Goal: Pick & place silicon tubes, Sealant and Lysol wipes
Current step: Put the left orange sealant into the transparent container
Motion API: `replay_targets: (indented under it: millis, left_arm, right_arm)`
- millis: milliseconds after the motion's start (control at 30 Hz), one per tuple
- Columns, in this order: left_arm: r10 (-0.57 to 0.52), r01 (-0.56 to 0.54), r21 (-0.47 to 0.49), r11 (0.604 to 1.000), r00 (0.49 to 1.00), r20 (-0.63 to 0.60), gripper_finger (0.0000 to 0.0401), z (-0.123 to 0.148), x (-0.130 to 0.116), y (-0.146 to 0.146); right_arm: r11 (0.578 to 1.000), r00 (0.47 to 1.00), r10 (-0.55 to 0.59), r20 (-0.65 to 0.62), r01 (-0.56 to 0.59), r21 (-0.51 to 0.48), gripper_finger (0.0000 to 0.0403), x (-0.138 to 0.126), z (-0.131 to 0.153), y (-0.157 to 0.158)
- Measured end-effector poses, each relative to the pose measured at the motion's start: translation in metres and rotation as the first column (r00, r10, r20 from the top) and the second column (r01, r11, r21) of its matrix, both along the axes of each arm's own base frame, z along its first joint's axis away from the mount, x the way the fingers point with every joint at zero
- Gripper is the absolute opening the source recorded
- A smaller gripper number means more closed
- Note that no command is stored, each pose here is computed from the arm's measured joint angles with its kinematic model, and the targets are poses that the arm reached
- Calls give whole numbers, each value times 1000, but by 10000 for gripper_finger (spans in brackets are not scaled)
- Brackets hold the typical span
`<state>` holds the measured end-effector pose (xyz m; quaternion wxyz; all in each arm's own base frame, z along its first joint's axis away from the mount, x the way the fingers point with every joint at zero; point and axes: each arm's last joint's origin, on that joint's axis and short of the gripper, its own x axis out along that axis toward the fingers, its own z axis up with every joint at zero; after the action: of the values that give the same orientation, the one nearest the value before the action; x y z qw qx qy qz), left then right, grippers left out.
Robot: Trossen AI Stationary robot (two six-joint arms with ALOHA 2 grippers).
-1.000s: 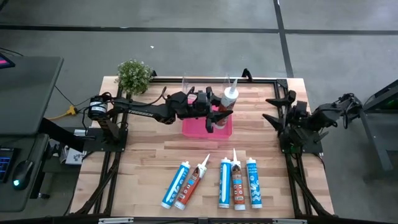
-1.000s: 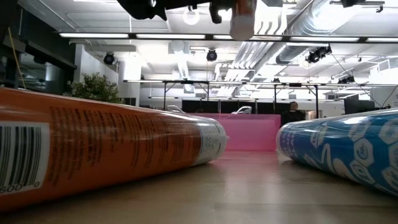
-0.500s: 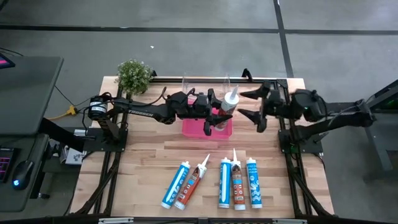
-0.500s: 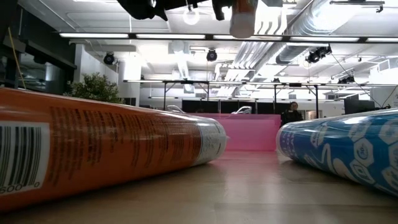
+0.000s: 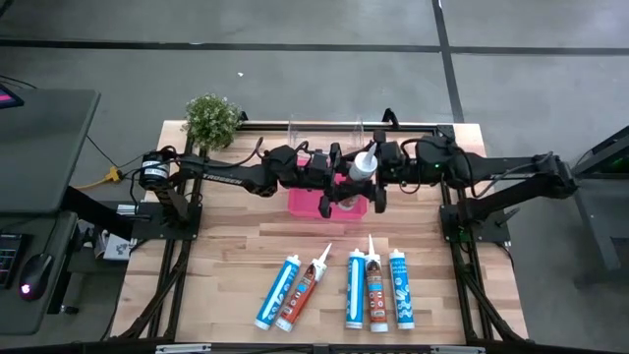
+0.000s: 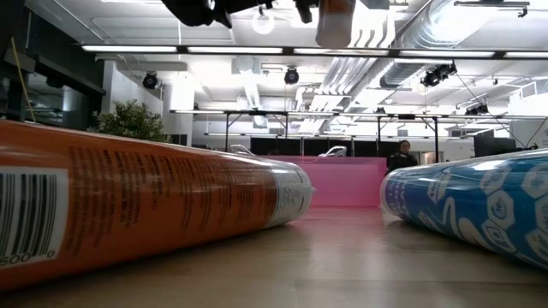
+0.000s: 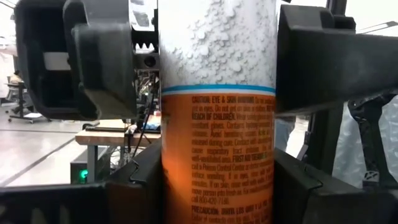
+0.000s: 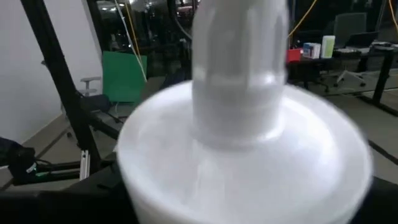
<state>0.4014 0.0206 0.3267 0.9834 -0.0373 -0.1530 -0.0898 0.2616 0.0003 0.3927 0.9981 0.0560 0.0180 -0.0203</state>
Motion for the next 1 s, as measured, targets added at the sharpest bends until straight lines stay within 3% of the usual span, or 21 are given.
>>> replay_targets:
  millis: [133, 267, 333, 667, 867, 1000]
  left_arm:
    - [-9, 9, 4, 1000, 1000, 2, 182, 0, 0, 0]
    - [-11, 11, -1, 1000, 1000, -2, 179, 0, 0, 0]
    - [-11, 11, -1, 1000, 1000, -3, 165, 0, 0, 0]
    - [26, -28, -61, 998, 999, -24, 168, -1, 1, 0]
    - [118, -130, -150, 980, 989, -88, 314, -6, 2, 4]
    - [162, -185, -178, 966, 978, -133, 374, -10, 3, 8]
  right_arm:
    - [1000, 1000, -15, 2, 15, 1, 262, 0, 1, 0]
    - [1000, 1000, -16, 4, 16, -1, 183, -1, 2, -1]
    - [1000, 1000, -16, 2, 16, -1, 179, -1, 1, 0]
    - [1000, 1000, 5, -22, -5, 7, 178, -1, -1, 0]
    - [999, 996, -22, -92, 19, -32, 178, -2, -8, -1]
    - [999, 991, -40, -125, 35, -42, 178, -9, -8, -7]
